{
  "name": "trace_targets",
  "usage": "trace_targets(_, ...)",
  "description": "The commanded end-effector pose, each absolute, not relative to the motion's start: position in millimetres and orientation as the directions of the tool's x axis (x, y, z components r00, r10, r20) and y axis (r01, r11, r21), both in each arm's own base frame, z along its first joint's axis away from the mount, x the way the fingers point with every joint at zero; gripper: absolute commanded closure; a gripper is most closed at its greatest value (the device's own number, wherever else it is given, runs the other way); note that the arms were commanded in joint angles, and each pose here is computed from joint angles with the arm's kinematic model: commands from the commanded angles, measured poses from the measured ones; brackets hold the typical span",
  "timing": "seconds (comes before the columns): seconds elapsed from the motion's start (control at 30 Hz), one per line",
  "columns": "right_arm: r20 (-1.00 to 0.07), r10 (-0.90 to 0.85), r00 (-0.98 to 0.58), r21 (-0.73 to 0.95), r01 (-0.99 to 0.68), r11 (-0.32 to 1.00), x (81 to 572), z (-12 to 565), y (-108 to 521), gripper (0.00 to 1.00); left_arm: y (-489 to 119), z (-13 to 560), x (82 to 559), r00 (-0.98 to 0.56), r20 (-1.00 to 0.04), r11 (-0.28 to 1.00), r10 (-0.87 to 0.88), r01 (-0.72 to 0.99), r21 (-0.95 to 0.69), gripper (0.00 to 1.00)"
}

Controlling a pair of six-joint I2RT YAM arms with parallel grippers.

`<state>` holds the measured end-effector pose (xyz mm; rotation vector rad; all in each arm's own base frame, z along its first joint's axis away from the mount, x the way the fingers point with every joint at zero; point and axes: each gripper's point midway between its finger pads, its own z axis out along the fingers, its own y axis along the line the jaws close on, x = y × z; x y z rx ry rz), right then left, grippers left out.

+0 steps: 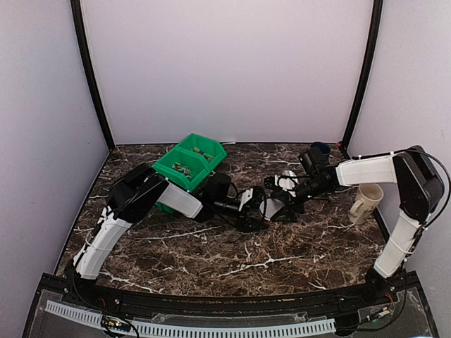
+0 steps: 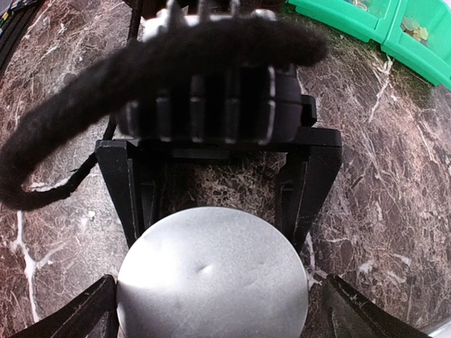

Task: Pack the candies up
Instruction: Screw the bottle lid onto the packing bottle.

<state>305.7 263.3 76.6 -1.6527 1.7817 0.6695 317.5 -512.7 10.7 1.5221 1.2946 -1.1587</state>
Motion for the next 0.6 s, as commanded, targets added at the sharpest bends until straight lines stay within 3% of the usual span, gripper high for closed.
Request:
trace_targets(0.0, -0.748, -0.663, -0.029, -0.059, -0.992, 0.11, 318.6, 83.0, 268.0, 0.03, -438.3, -174.5, 264.8, -0.085, -0.763, -0.095, 0.641, 0.977, -0.189, 0.16)
trace_targets(0.2, -0.739, -0.672, -0.056, -0.034, -0.992, 0.12, 318.4, 80.3, 267.2, 0.08, -438.3, -175.0, 264.9, -0.086, -0.762, -0.095, 0.642, 0.977, -0.19, 0.16)
trace_targets(0.43, -0.743, -0.651, -0.151, 0.002, -0.975, 0.224, 326.0, 82.2, 265.8, 0.18, -438.0, -175.7, 267.2, -0.092, -0.76, -0.082, 0.643, 0.979, -0.188, 0.16)
trace_targets(0.57, -0.768, -0.612, -0.189, -0.006, -0.953, 0.302, 328.3, 90.9, 263.4, 0.19, -438.5, -176.3, 269.5, -0.098, -0.758, -0.069, 0.645, 0.98, -0.185, 0.16)
